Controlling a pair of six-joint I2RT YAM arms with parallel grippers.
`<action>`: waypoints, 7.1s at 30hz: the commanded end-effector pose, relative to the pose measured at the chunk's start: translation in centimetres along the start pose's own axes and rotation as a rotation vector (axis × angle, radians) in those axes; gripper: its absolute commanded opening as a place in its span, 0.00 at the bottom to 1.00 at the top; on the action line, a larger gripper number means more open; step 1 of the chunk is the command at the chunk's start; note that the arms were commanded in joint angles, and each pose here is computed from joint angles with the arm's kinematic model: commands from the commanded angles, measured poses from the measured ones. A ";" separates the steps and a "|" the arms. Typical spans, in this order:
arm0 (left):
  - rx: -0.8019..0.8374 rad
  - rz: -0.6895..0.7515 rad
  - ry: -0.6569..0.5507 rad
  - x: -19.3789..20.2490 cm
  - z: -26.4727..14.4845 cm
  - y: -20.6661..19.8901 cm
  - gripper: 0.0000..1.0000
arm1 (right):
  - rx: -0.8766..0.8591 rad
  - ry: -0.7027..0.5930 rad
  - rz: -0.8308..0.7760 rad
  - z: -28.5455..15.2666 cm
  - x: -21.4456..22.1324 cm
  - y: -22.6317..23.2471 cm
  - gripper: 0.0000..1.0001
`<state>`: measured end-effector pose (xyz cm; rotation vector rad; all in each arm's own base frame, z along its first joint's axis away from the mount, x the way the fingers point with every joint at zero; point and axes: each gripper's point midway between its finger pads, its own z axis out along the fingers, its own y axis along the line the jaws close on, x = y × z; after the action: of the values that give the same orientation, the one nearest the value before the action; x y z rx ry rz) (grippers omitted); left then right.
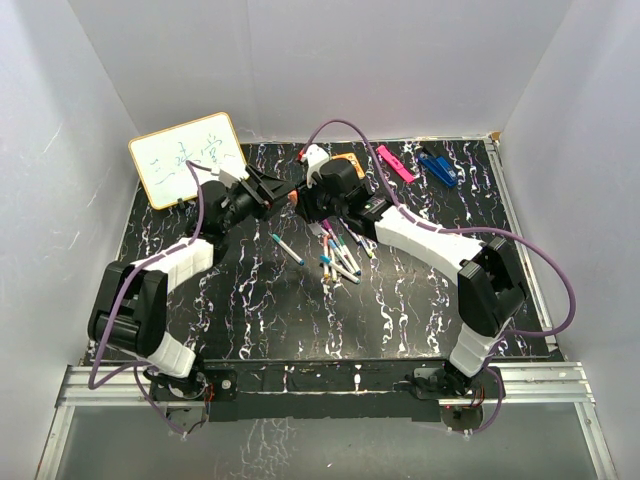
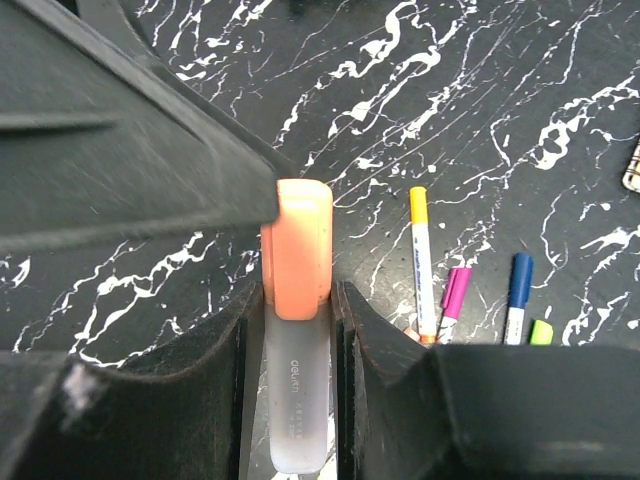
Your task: Open the pen caps
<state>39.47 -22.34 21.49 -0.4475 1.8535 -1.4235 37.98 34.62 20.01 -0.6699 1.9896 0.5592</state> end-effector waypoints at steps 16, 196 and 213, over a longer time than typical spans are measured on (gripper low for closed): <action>0.084 0.065 0.026 1.4 1.3 -2.1 0.55 | -0.135 -0.134 0.069 -1.9 -5.2 1.7 0.00; -0.645 0.146 0.206 -5.1 6.0 21.6 0.08 | 0.501 0.282 0.364 -4.7 12.9 -24.1 0.00; -0.640 0.159 0.167 -5.4 4.9 19.3 0.48 | 0.613 0.347 0.393 -3.2 15.4 -27.6 0.00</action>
<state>50.85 -16.53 2.78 -0.4627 2.4195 -0.7837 44.34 9.04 2.68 -0.0402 2.5631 0.0744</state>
